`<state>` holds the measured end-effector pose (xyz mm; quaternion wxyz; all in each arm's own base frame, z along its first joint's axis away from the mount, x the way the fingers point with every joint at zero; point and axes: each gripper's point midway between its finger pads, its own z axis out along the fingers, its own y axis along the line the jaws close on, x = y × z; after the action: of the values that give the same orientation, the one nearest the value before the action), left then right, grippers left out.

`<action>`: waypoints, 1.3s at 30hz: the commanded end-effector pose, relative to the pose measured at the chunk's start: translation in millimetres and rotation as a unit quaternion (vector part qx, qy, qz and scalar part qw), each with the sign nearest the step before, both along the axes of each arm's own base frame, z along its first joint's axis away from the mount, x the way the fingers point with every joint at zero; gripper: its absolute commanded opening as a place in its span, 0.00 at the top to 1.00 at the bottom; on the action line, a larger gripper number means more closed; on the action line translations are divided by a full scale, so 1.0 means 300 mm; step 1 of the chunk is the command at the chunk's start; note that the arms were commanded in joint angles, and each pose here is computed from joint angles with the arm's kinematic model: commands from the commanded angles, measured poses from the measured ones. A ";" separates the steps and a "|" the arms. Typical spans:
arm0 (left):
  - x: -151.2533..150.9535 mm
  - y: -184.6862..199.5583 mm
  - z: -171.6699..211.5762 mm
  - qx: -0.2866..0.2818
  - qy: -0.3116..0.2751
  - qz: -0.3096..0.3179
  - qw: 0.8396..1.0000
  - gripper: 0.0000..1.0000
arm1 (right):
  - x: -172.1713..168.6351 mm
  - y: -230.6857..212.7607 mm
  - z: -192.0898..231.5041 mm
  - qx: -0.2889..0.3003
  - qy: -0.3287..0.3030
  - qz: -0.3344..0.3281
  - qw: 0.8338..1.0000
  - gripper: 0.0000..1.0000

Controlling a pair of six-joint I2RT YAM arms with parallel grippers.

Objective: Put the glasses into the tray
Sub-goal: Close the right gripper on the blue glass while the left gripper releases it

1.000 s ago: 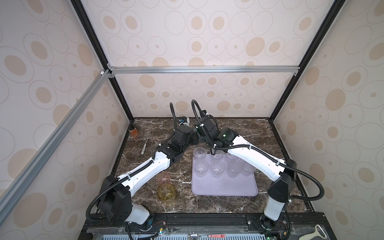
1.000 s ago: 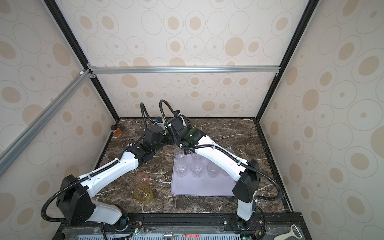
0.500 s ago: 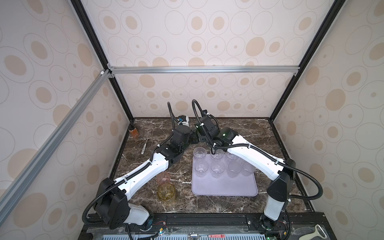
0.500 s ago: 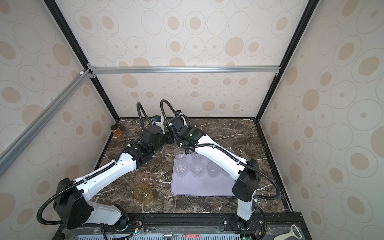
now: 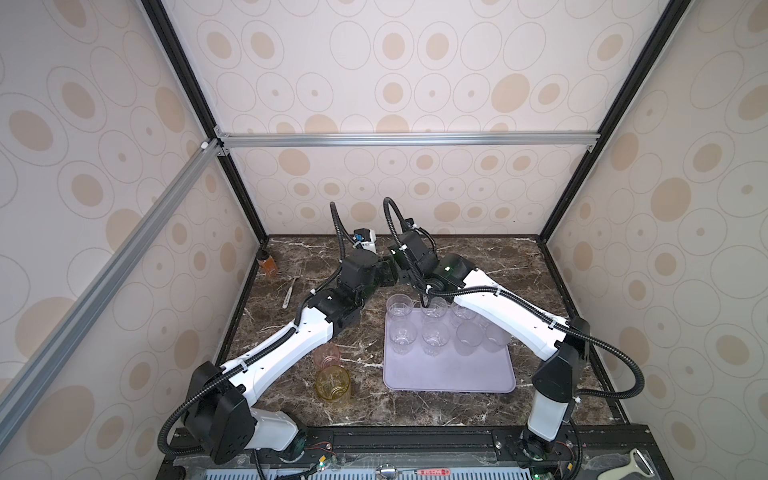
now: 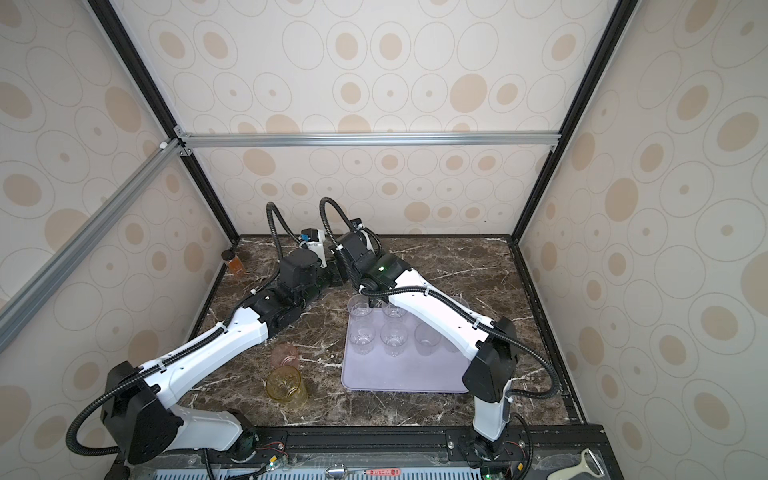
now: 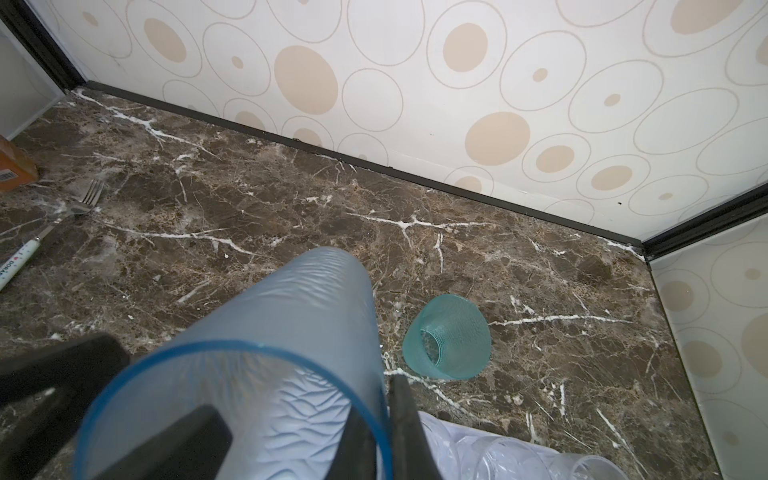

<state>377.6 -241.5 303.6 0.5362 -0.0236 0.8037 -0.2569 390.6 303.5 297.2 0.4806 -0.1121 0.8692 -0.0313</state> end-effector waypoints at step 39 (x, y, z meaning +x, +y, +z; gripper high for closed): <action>-0.008 0.285 0.169 0.099 -0.094 0.090 0.987 0.32 | -0.051 0.039 0.047 0.041 0.039 0.039 0.998 1.00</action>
<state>372.3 -168.1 363.0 0.6343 -0.0211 0.7565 -0.1577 384.6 320.8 289.8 0.4486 -0.1353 0.8834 0.0057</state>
